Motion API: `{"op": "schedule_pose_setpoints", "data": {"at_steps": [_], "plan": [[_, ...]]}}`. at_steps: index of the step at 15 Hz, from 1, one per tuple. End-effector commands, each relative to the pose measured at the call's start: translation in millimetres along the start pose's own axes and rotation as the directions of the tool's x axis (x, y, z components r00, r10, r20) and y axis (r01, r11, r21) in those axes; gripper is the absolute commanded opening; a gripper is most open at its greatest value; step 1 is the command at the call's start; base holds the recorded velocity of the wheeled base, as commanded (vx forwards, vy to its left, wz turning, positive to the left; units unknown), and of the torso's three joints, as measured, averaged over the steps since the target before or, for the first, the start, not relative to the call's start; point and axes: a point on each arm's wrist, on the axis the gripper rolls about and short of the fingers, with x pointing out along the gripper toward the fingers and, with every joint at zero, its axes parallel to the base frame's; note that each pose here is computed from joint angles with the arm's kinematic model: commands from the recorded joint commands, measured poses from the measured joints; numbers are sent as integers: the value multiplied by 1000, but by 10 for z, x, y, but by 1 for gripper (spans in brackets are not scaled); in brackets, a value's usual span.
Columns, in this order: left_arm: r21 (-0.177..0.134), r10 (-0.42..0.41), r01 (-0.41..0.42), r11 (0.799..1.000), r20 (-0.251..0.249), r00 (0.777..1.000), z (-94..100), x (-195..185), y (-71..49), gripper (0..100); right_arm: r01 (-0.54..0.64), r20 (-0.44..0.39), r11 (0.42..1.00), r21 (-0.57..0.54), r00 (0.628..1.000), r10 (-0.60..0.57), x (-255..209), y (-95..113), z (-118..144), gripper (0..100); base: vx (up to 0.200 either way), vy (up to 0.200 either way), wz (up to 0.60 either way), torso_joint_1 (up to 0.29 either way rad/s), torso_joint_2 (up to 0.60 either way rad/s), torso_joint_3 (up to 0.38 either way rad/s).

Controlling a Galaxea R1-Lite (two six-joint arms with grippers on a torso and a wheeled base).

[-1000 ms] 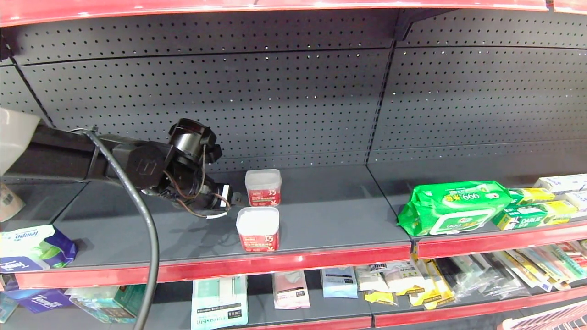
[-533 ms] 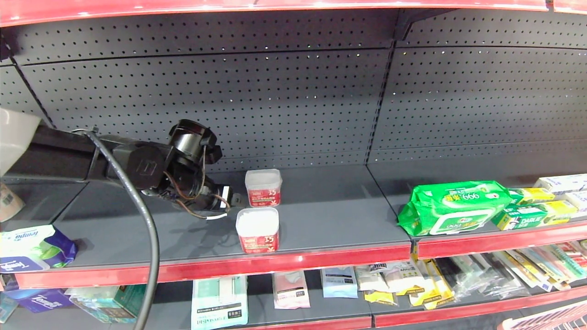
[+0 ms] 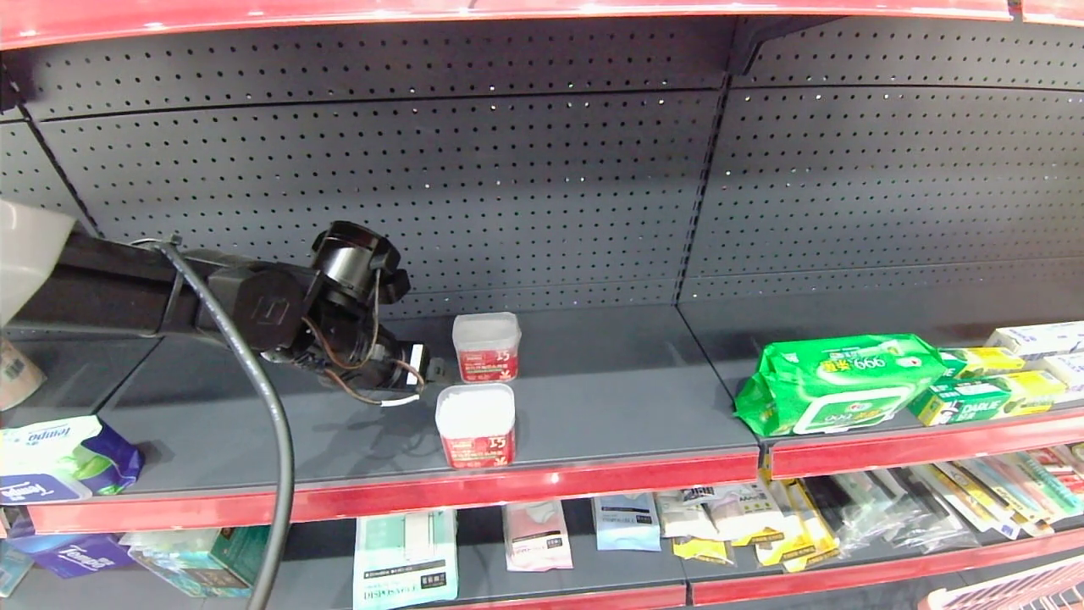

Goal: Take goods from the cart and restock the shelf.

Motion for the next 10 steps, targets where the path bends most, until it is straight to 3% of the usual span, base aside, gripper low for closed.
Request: {"op": "schedule_pose_setpoints", "data": {"at_steps": [1, 6, 9, 10], "plan": [[-1, 0, 0, 1000, 1, 1000, -1, -7, 0, 100, 0, 0, 1000, 0, 1000, 0, 0, 0, 0, 100, 0, 0, 0, 0, 0, 0], [-16, 4, -3, 1000, 59, 998, 87, -239, 63, 100, 0, 0, 1000, 0, 1000, 0, 0, 0, 0, 100, 0, 0, 0, 0, 0, 0], [-17, 8, -7, 1000, 65, 998, -21, -510, 96, 100, 0, -2, 1000, 0, 1000, 0, 0, 0, -2, 100, 0, 0, 0, 0, 0, 0], [-8, 7, -6, 1000, 64, 998, -136, -647, 115, 100, 0, 0, 1000, 0, 1000, 0, 0, 0, 0, 100, 0, 0, 0, 0, 0, 0]]}}
